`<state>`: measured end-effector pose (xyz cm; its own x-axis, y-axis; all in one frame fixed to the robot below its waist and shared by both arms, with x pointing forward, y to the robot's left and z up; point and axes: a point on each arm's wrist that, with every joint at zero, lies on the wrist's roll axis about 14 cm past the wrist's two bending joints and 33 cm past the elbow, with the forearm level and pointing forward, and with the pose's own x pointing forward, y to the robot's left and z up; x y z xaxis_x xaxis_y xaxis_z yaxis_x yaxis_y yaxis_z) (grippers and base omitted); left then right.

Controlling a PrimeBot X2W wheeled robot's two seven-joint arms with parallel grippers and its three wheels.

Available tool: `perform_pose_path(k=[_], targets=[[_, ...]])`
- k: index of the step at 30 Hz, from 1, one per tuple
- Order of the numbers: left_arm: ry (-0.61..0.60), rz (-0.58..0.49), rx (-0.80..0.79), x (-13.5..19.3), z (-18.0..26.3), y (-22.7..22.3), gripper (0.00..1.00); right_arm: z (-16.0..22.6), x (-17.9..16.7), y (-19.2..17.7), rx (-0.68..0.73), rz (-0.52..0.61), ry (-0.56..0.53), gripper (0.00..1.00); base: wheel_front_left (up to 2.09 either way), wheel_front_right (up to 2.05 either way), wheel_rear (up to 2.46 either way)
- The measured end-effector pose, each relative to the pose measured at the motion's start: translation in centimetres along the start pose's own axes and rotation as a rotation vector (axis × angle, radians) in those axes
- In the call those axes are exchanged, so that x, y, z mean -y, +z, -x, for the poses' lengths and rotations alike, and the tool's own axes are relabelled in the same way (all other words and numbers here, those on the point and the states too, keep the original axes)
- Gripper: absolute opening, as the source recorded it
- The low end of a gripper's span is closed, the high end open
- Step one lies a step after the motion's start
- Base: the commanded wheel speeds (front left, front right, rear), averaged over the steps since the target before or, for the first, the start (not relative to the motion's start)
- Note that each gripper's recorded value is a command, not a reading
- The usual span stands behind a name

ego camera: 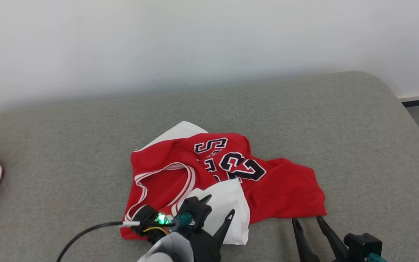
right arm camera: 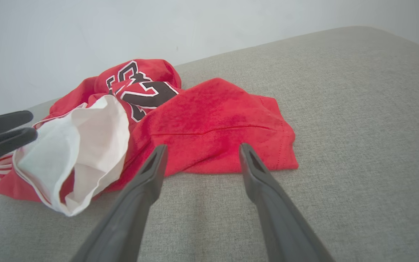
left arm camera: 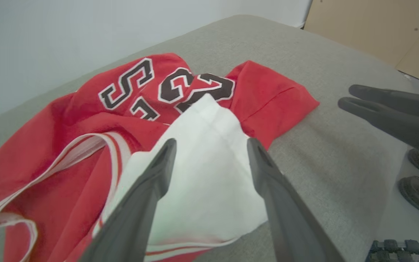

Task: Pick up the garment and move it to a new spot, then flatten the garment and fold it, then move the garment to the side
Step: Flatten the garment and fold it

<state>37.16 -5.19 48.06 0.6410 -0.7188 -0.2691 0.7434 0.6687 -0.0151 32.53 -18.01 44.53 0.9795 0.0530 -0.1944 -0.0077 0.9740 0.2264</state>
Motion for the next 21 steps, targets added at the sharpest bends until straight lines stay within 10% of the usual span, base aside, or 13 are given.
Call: perform_pose_path(k=[5,7,9,21], targets=[[-0.024,-0.019,-0.065,0.3,-1.9,-0.7,1.0,0.4,0.9,-0.1,0.003,-0.007,-0.033,1.0,0.0,0.0,0.0],[-0.018,-0.013,-0.09,0.0,-2.5,-1.2,0.38,0.5,1.3,-0.3,-0.002,-0.011,-0.048,1.0,0.0,0.0,0.0],[-0.019,-0.01,-0.106,-0.1,-2.9,-1.5,0.0,0.6,1.7,-0.5,-0.005,-0.013,-0.06,1.0,0.0,0.0,0.0],[0.213,0.181,0.118,-5.2,-0.3,0.1,0.0,-0.4,2.0,-0.1,0.013,-0.016,-0.068,1.0,0.0,0.0,0.0]])
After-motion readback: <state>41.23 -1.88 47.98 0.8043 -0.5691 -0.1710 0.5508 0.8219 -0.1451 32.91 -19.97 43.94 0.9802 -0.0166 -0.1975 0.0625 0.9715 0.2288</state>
